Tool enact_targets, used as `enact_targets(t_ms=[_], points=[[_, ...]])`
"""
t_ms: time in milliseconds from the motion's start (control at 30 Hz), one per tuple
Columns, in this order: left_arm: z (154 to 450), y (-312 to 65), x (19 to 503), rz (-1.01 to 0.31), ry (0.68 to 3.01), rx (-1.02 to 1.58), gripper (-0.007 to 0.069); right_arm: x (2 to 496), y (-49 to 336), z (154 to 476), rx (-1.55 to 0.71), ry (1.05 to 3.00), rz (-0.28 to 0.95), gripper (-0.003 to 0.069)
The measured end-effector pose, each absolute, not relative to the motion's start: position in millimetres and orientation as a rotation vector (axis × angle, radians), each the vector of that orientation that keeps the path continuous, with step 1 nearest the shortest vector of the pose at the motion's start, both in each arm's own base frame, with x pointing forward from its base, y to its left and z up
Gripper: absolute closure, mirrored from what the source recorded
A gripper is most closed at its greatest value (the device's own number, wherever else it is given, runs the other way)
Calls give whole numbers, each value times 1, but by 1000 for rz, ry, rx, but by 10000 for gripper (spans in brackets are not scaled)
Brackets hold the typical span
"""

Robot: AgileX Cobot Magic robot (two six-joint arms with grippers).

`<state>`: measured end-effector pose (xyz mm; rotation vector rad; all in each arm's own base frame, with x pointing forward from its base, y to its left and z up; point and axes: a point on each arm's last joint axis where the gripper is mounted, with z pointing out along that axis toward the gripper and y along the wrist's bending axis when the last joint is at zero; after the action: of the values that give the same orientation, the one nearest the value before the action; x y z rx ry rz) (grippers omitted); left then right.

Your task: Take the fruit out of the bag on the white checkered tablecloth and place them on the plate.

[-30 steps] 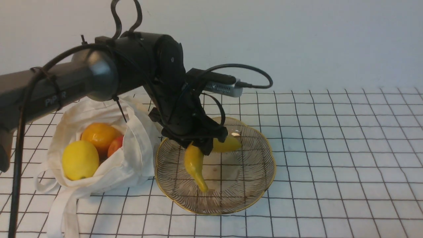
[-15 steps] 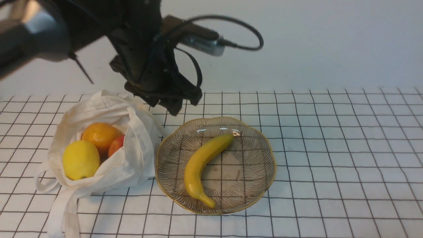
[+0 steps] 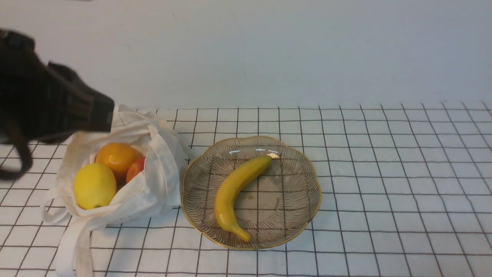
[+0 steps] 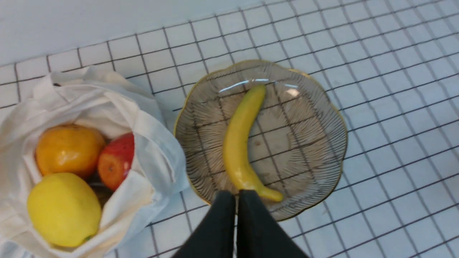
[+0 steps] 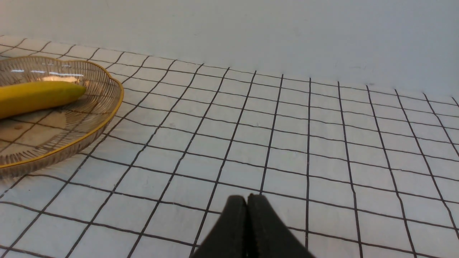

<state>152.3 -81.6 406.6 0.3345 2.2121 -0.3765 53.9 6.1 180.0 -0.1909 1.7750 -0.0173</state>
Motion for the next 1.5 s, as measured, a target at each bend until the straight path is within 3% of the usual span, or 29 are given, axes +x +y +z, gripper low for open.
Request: enact_targets(t_ms=[267, 400, 733, 900, 1133, 1267, 1367, 1500], points=[[360, -73, 124, -512, 2159, 279, 633, 54, 6, 180, -191, 1775, -17, 673], [360, -71, 119, -524, 2143, 285, 633, 54, 6, 180, -191, 1775, -17, 673], [385, -57, 94, -419, 1842, 472, 633, 54, 6, 180, -190, 1775, -17, 673], [383, -45, 75, -391, 1729, 471, 633, 54, 6, 180, -190, 1775, -17, 673], [311, -24, 62, -266, 1693, 305, 633, 54, 6, 180, -190, 1775, -17, 673], [233, -13, 58, -151, 1751, 167, 633, 54, 6, 180, -190, 1775, -17, 673], [197, -9, 56, -109, 1783, 117, 633, 54, 6, 180, -190, 1775, -17, 673], [178, -7, 54, -93, 1799, 92, 633, 54, 6, 180, -190, 1775, -17, 673]])
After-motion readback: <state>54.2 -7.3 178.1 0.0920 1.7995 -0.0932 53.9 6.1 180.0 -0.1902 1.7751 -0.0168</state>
